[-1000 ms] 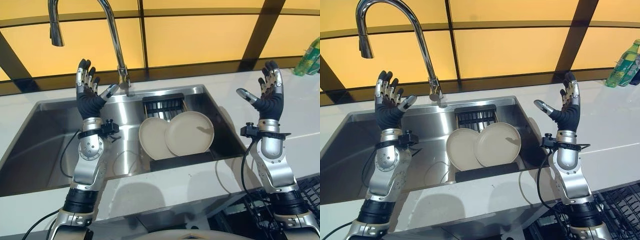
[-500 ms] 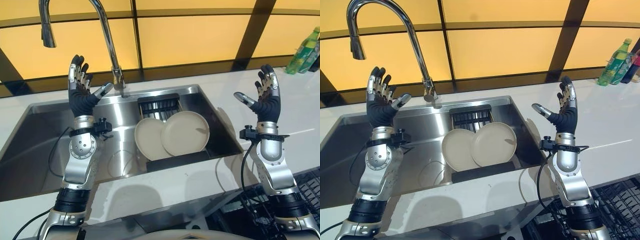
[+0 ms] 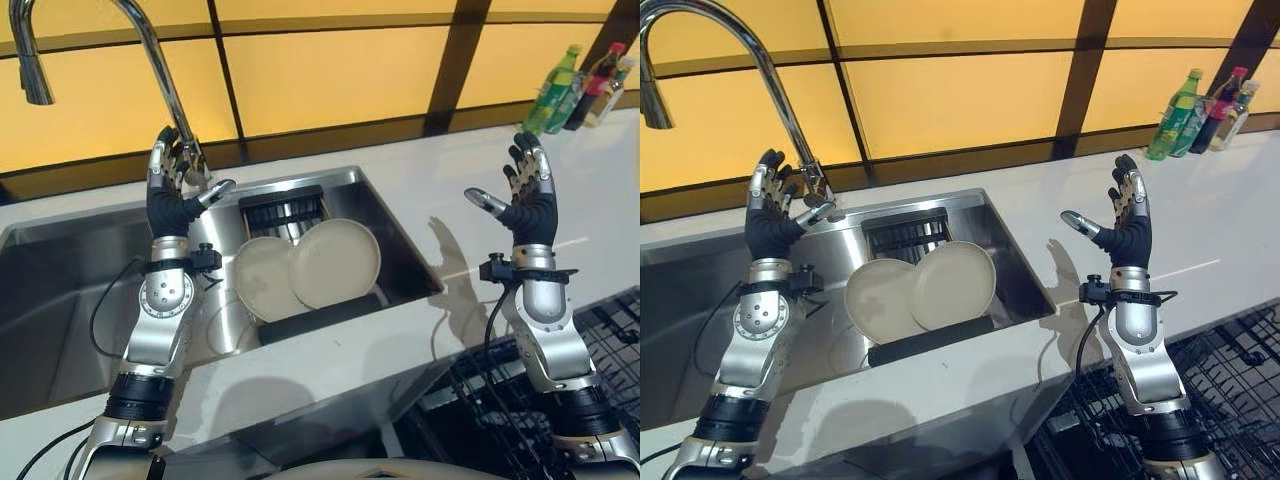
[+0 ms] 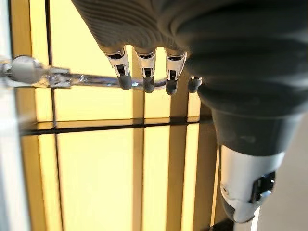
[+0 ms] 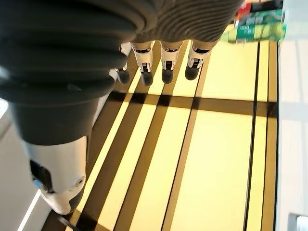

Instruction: Pick up plates and place into dishwasher.

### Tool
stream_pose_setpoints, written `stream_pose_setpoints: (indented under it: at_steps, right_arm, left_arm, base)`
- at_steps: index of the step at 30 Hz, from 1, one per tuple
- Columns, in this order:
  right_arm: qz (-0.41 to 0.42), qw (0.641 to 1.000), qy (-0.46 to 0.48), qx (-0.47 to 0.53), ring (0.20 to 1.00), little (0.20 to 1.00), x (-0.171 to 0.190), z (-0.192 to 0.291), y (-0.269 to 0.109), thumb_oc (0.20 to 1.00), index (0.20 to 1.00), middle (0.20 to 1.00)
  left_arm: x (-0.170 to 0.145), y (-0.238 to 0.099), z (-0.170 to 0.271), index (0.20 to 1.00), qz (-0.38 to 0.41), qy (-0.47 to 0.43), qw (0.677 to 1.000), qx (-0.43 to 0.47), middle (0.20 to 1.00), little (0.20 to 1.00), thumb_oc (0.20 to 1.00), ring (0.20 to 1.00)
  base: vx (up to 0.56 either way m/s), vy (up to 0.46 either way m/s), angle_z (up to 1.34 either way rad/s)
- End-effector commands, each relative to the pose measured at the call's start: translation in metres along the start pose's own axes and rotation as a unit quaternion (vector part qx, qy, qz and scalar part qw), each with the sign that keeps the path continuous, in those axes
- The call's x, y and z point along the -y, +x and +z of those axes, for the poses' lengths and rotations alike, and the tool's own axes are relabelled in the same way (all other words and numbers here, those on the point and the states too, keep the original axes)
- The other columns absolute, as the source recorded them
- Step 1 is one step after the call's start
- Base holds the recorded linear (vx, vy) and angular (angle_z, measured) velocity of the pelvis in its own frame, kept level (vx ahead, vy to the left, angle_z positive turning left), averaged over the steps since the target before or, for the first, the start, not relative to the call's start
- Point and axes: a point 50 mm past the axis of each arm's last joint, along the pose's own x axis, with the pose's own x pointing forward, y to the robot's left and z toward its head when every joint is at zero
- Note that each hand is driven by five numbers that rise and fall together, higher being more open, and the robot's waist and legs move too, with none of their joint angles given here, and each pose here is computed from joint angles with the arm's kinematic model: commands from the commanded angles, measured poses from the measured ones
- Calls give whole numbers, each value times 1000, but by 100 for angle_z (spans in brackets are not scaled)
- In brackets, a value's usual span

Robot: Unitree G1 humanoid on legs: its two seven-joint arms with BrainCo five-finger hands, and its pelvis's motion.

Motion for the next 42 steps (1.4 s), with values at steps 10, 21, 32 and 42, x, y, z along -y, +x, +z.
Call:
stream_pose_setpoints:
  at_steps: [10, 21, 32, 42]
  right_arm:
    - [27, 999, 3, 24, 1000, 1000, 2, 15, 9, 1000, 1000, 1000]
    - [46, 999, -9, 13, 1000, 1000, 3, 13, 12, 1000, 1000, 1000]
    - [59, 998, -23, 10, 1000, 1000, 8, 14, 16, 1000, 1000, 1000]
    - [71, 997, -36, 11, 1000, 1000, 5, 14, 18, 1000, 1000, 1000]
  left_arm:
    - [-21, 40, -2, 1000, -64, 178, 982, 8, 1000, 1000, 1000, 1000]
    - [-51, 54, -20, 1000, -107, 243, 962, -64, 1000, 1000, 1000, 1000]
    - [-58, 46, -52, 1000, -161, 265, 935, -171, 1000, 1000, 1000, 1000]
    - [-32, 47, -50, 1000, -228, 161, 949, -150, 1000, 1000, 1000, 1000]
  base:
    - [133, 121, -28]
    - [54, 89, -14]
    - [53, 63, -6]
    - [29, 45, 0]
